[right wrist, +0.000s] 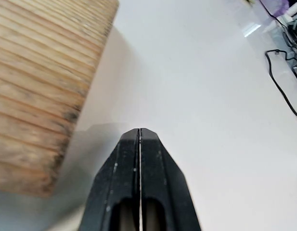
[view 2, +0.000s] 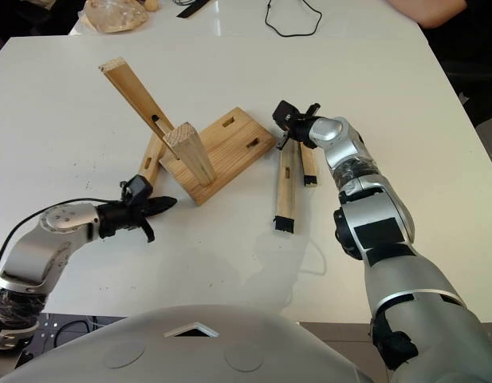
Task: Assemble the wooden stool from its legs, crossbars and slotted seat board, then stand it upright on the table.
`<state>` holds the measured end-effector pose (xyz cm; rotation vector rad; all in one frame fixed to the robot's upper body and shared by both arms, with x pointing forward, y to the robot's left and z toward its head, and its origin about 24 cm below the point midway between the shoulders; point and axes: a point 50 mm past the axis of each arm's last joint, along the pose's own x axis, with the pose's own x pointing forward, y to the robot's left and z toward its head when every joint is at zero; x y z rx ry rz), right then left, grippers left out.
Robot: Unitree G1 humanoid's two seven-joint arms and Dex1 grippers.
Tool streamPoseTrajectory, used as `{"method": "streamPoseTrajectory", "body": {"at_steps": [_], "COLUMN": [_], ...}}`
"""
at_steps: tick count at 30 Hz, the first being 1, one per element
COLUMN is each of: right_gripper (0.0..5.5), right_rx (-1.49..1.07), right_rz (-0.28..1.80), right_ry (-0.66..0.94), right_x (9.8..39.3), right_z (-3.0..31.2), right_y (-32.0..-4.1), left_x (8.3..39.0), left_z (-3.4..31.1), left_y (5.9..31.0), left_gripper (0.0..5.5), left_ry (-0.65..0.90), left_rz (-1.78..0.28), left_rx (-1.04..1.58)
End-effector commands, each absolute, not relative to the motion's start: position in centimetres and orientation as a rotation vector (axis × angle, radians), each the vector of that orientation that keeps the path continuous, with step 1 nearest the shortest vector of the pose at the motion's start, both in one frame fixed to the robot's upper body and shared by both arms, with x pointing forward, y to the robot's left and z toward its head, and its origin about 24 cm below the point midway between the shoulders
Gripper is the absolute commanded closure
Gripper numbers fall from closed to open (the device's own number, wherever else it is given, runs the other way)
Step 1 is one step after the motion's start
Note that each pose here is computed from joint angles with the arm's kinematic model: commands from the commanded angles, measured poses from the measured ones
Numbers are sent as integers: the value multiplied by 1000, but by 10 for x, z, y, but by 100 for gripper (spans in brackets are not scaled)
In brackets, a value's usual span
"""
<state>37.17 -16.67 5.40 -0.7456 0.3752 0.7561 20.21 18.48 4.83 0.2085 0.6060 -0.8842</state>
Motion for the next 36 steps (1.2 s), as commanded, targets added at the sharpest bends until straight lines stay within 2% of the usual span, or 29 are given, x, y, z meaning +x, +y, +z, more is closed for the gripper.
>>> {"method": "streamPoseTrajectory", "body": {"at_steps": [1,9,13,17,24,30,36], "right_gripper": [548,548,548,548,548,548,548], "right_rx": [-764,-731,-658,-603,-519,-565,-653], "right_rz": [896,1122,1303,1366,1489,1286,1275], "right_ry": [392,427,460,444,339,303,321], "right_x": [373,358,335,314,279,304,325], "right_z": [63,62,52,45,74,98,105], "right_y": [-161,-171,-181,-182,-169,-191,-199], "left_x": [207,237,243,250,264,269,275], "left_z": [40,41,45,39,46,63,74], "left_y": [172,176,179,179,190,212,211], "left_gripper": [550,550,550,550,550,550,550], "left_ry": [622,561,538,549,489,428,380], "left_rz": [-889,-721,-690,-689,-597,-515,-551], "left_rx": [241,277,253,259,234,244,313]}}
